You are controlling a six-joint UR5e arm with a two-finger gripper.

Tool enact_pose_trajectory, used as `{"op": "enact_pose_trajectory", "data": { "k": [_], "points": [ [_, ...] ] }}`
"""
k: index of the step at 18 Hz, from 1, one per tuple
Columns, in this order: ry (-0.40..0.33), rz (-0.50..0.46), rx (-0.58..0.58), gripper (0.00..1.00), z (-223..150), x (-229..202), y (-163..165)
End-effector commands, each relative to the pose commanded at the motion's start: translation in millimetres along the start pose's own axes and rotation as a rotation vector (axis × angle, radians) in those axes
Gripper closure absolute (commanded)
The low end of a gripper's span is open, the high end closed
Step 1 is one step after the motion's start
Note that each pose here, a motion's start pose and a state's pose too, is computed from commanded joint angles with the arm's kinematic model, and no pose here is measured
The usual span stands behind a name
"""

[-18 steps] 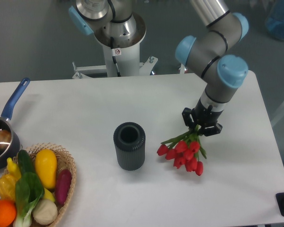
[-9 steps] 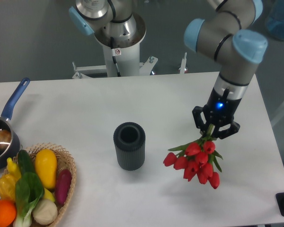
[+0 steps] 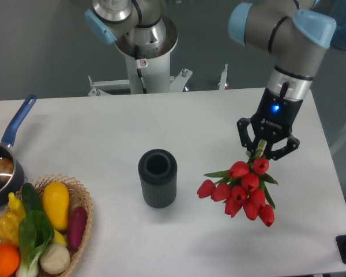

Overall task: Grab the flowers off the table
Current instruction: 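Lift the red tulip bouquet up off the table by its stems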

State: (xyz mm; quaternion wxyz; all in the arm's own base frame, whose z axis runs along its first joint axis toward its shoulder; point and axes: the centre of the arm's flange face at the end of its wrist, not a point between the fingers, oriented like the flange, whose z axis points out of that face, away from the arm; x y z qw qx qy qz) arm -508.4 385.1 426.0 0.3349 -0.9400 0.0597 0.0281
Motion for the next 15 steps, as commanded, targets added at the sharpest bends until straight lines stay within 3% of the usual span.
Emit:
{"op": "enact_pose_trajectory", "data": {
  "k": [6,15],
  "points": [
    [0.013,-0.002,0.065,0.75,-5,1,-5],
    [0.007,-0.005,0.071,0.75,-11,2,-4]
  ]
}}
